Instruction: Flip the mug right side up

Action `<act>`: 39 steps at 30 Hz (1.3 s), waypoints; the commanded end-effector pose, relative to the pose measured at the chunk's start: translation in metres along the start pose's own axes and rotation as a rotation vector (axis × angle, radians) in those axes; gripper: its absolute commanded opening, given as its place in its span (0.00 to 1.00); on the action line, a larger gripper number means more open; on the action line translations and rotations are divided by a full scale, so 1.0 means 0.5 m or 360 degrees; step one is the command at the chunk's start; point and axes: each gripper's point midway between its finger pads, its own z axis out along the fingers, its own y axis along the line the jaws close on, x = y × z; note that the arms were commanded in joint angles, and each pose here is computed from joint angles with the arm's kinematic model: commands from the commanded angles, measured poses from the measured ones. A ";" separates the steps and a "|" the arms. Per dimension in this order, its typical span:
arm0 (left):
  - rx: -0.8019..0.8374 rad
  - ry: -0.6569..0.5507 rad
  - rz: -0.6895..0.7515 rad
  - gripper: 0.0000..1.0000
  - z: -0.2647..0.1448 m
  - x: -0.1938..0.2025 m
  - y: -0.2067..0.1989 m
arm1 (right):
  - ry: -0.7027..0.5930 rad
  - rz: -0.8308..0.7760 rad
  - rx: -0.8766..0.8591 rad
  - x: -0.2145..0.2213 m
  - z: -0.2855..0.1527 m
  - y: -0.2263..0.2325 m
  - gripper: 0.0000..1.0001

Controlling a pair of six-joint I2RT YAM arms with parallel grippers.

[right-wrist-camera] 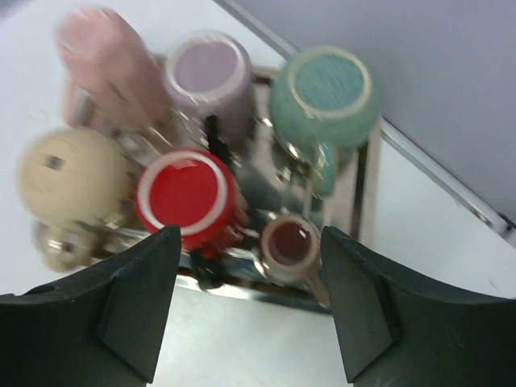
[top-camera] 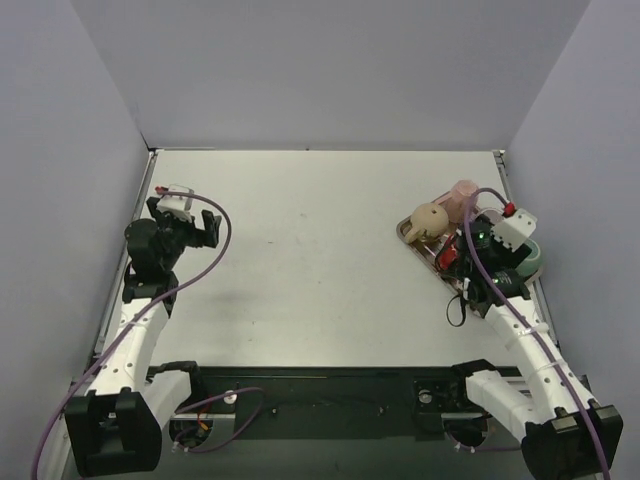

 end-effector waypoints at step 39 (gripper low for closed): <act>0.0131 0.0338 0.0020 0.98 0.007 0.120 -0.027 | 0.1246 -0.1337 -0.0171 0.273 0.046 -0.162 0.49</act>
